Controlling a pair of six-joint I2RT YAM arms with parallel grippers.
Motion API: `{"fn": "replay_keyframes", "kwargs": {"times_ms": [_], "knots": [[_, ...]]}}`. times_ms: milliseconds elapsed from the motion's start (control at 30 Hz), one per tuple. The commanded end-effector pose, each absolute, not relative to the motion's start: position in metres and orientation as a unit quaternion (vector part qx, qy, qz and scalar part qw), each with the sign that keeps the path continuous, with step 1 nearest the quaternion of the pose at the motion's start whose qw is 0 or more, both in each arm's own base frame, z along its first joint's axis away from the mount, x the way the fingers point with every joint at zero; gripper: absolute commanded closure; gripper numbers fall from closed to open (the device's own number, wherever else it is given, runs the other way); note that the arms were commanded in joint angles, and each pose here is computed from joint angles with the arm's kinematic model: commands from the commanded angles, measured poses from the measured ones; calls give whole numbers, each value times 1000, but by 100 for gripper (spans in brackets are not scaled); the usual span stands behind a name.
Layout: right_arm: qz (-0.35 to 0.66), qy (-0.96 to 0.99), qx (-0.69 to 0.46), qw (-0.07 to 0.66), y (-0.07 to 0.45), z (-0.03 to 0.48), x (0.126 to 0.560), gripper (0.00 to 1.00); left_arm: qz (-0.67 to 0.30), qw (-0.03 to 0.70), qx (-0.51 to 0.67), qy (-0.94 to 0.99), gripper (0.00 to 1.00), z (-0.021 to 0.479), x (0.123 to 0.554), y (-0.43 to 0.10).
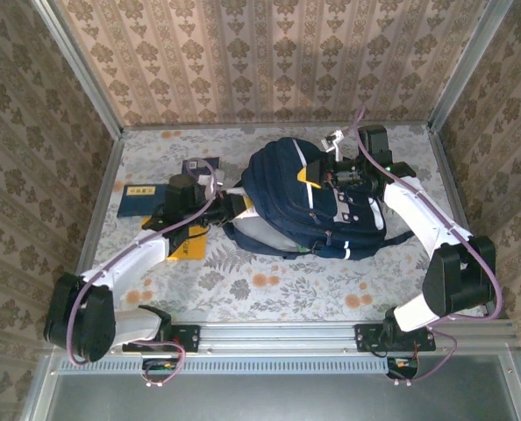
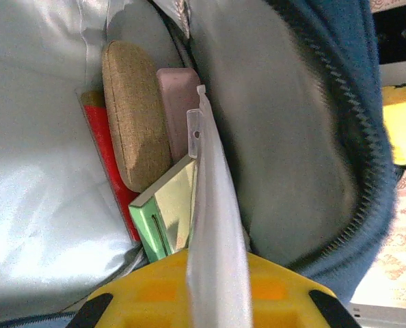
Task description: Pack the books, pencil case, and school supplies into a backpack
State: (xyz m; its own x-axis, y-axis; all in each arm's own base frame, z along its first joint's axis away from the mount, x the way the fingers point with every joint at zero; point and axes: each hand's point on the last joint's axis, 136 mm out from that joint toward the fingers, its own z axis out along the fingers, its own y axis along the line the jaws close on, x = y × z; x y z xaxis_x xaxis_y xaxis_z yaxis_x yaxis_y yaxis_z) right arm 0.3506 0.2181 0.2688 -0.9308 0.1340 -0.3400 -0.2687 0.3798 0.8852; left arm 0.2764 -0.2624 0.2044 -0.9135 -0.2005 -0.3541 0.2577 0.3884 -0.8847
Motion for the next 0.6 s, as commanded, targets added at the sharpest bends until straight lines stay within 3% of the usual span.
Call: {"fn": "replay_keyframes", "kwargs": {"times_ms": [0,267,567], "knots": [[587,770,-102,227,221,317,338,100,-577,199,38,791,100,207,277,-283],[583,770,-102,236,219,319,338,100,-607,180,65,771,100,212,292,-344],[568,779,-84,252,213,314,343,100,-646,129,38,752,98,182,302,-413]]}}
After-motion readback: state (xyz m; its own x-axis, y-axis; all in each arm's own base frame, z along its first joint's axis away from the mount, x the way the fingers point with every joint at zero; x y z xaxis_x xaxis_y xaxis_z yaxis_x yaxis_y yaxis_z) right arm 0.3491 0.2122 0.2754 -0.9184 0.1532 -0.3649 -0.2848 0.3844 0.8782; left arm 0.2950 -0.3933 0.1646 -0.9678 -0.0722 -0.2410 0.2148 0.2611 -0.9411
